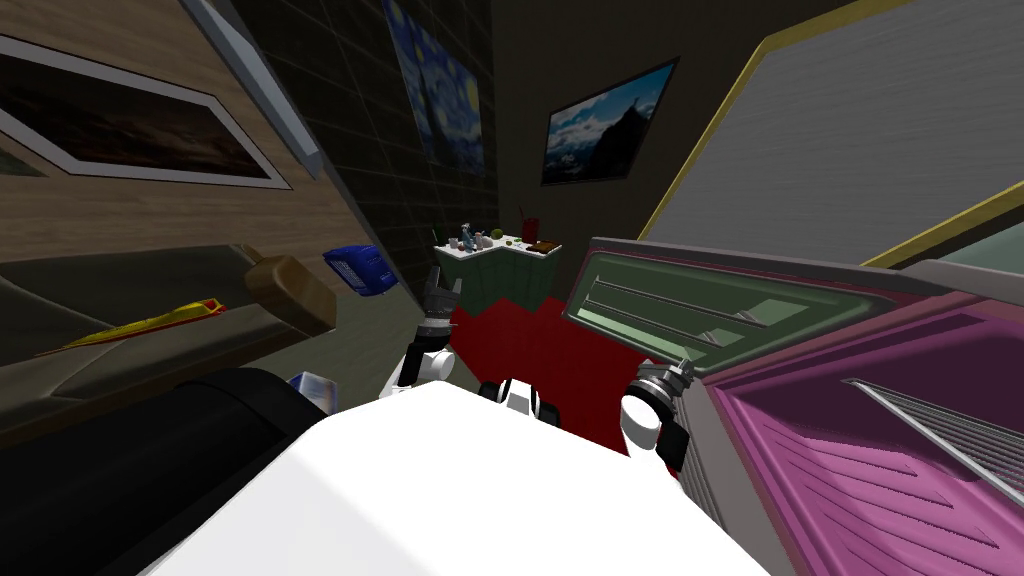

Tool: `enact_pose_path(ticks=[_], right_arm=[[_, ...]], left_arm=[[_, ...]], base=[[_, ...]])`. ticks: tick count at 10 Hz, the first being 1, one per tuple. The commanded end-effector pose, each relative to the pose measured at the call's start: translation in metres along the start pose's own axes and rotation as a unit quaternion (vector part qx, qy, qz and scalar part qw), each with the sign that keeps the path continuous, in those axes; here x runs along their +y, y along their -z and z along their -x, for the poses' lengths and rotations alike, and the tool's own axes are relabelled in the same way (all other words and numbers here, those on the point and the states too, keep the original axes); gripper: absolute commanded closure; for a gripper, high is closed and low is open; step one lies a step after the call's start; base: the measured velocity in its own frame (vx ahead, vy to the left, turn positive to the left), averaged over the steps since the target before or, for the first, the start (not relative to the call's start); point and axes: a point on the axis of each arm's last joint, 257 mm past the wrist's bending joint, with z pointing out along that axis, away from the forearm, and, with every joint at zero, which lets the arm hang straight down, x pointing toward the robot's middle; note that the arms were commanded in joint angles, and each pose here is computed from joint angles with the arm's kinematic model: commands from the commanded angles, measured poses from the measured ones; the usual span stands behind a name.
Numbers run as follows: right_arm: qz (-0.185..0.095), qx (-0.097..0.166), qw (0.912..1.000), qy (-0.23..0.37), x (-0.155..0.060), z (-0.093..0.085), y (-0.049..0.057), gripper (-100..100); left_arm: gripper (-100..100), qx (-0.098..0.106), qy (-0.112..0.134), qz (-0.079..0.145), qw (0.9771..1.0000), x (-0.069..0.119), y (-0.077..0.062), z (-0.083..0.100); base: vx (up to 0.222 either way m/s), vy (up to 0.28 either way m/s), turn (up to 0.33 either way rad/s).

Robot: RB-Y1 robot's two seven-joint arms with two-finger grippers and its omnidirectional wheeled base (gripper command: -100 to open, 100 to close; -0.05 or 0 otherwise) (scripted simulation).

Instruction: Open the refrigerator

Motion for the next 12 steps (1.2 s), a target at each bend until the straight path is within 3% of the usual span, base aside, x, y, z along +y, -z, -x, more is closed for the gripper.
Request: enact_pose_path(ticks=[1, 6, 12], right_arm=[[0.015, -0.003, 0.9993, -0.033, 0.011, -0.001, -0.005, -100], [0.031, -0.005, 0.9963, -0.08, 0.022, -0.003, -0.01, -100], [0.046, -0.003, 0.9869, -0.155, 0.031, -0.005, -0.018, -100]], left_arm=[[0, 0.0, 0.0, 0.0, 1.0, 0.0, 0.0, 0.0], [0, 0.0, 0.0, 0.0, 1.0, 0.0, 0.0, 0.0], [0, 0.0, 0.0, 0.0, 1.0, 0.0, 0.0, 0.0]], base=[[0.015, 0.074, -0.069], [0.001, 0.042, -0.042], [-0.002, 0.035, -0.031]])
